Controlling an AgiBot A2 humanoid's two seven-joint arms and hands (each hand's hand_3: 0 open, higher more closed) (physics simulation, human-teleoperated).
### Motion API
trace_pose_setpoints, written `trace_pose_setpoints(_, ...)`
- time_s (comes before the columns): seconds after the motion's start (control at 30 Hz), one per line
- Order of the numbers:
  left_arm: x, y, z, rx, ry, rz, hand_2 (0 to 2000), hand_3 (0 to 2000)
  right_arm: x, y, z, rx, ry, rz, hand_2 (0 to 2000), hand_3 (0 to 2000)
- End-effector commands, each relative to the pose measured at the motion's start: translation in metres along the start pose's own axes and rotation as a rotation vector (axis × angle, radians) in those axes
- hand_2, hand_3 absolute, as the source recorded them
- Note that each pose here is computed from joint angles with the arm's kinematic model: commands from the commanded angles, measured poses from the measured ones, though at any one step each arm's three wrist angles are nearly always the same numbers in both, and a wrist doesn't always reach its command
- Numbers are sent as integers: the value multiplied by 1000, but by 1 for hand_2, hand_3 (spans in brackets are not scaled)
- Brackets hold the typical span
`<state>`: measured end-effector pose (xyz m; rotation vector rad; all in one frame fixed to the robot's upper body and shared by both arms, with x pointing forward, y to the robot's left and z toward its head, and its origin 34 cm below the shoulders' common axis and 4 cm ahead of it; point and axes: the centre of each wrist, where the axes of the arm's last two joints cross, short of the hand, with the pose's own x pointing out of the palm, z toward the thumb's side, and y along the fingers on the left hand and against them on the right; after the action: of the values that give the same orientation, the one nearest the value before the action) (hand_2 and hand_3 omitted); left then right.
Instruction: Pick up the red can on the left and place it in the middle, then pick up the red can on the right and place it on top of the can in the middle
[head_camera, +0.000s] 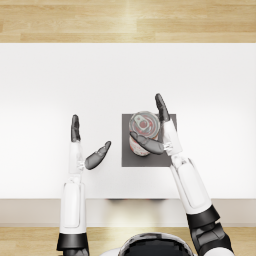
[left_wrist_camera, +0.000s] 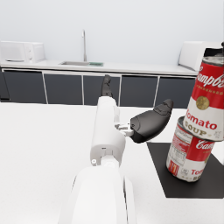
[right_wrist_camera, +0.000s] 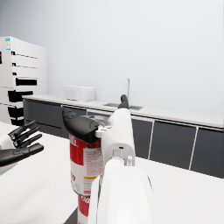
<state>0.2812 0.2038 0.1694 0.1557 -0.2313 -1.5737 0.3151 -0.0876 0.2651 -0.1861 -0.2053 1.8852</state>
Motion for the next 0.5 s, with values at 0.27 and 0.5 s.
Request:
trace_pose_setpoints(0.27, 0, 19, 52, 195, -8, 6, 0, 0, -12, 22, 63, -259, 56, 27, 0, 0)
trace_pose_setpoints(0.5, -22, 30, 81, 298, -6, 85, 0, 0, -47, 39, 80, -348, 21, -108, 0, 0)
